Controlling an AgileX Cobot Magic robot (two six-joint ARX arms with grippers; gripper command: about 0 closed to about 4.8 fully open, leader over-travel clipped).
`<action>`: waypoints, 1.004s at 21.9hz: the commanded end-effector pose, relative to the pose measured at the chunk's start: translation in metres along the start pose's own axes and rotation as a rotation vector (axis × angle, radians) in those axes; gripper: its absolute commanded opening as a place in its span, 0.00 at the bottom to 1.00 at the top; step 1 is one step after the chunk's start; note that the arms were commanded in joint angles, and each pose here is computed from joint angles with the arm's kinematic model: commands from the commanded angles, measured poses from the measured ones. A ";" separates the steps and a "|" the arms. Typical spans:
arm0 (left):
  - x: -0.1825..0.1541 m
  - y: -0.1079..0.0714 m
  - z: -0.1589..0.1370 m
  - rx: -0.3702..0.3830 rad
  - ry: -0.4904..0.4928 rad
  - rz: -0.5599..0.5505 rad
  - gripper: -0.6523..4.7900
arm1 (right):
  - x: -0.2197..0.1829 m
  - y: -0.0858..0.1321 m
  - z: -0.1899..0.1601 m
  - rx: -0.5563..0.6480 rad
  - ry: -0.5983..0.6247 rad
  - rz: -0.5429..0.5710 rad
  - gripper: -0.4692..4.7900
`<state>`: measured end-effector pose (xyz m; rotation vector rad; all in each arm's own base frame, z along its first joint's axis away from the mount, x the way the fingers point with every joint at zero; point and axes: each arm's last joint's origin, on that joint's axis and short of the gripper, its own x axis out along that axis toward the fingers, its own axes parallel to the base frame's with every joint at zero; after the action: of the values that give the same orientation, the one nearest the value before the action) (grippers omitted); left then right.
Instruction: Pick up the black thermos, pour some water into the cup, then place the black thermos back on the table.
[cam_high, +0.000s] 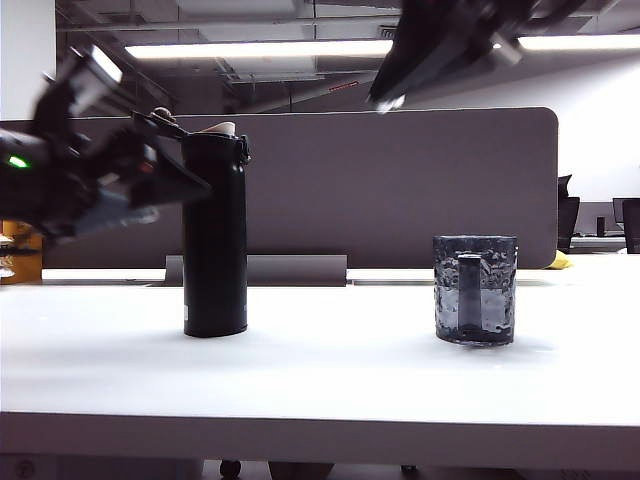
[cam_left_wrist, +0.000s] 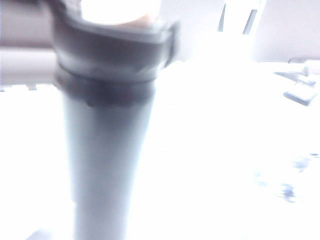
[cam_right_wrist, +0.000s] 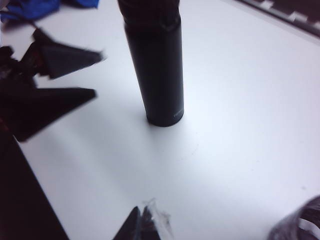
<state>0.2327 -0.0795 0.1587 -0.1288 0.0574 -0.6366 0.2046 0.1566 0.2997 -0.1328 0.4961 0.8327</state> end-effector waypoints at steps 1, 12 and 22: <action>-0.033 -0.014 0.011 0.009 -0.061 -0.015 0.10 | -0.033 0.007 -0.005 -0.022 -0.081 -0.008 0.07; -0.104 -0.042 0.032 -0.017 0.038 0.042 0.11 | -0.087 0.019 -0.070 0.084 -0.248 0.001 0.07; -0.146 -0.050 0.022 -0.017 0.045 0.224 0.11 | -0.076 0.017 -0.136 0.071 -0.379 -0.062 0.07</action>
<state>0.0890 -0.0307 0.1955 -0.1244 0.0811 -0.4204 0.0988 0.0752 0.2220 0.0626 0.1606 0.7636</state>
